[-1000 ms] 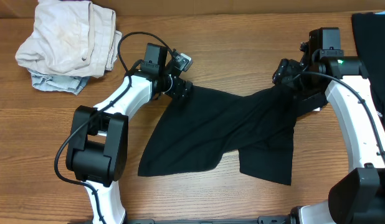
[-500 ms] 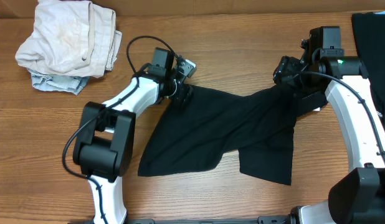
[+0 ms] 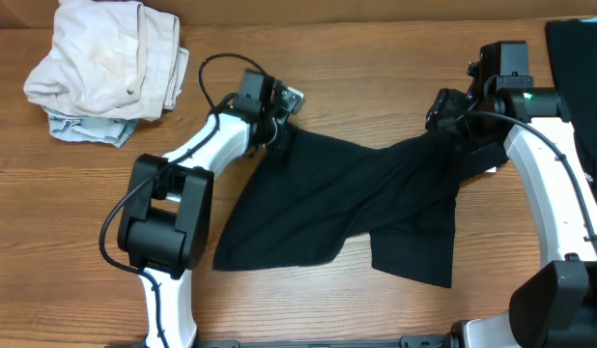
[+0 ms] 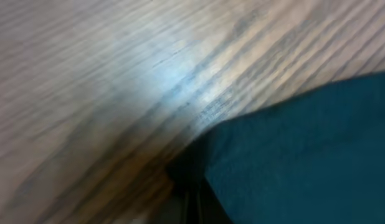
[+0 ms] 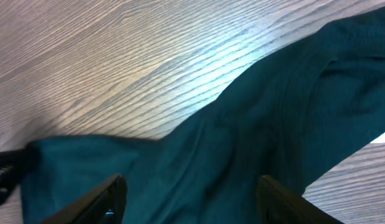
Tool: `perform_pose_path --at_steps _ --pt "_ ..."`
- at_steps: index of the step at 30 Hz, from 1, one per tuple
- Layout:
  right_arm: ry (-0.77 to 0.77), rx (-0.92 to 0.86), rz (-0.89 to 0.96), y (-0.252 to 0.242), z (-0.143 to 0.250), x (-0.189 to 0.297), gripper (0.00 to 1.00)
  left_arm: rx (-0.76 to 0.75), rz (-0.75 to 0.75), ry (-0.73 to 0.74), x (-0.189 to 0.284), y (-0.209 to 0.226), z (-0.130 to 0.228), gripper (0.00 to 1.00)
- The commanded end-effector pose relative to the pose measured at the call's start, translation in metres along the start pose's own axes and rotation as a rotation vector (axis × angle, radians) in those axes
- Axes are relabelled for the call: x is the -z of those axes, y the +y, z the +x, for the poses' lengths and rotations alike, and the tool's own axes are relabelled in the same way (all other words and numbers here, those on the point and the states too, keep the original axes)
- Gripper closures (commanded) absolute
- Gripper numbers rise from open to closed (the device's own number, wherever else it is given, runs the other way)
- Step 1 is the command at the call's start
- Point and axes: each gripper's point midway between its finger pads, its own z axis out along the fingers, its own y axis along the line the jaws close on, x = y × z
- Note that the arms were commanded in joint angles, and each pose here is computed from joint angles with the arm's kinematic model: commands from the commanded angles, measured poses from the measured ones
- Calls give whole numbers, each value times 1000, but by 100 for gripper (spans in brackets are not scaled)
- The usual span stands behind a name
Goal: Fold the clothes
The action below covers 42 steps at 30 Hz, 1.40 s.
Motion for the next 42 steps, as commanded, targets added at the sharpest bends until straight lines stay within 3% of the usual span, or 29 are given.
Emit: perform_pose_path --at_steps 1,8,17,22,28,34,35,36,39,40,42 --pt "10 3 14 -5 6 -3 31 32 -108 -169 71 19 -75 96" --pt "85 -9 39 -17 32 -22 32 28 -266 -256 168 28 -119 96" --pt "146 -16 8 -14 48 -25 30 33 -392 -347 228 34 -133 96" --pt "228 4 -30 -8 68 -24 30 37 -429 -363 238 37 -136 96" --pt "386 16 -56 -10 122 -41 30 46 -428 -334 230 41 -130 94" --pt "465 -5 -80 -15 155 -55 31 179 -487 -289 235 67 -110 93" --pt "464 -5 -81 -15 155 -55 31 189 -492 -274 235 72 -105 87" --pt "457 -2 -83 -14 154 -54 31 201 -496 -260 236 76 -100 73" --pt "440 16 -94 -13 151 -51 31 248 -503 -235 238 88 -89 6" --pt "437 29 -106 -11 151 -49 31 256 -501 -227 238 90 -86 0" --pt "435 30 -114 -10 151 -45 31 279 -489 -199 240 92 -77 0"
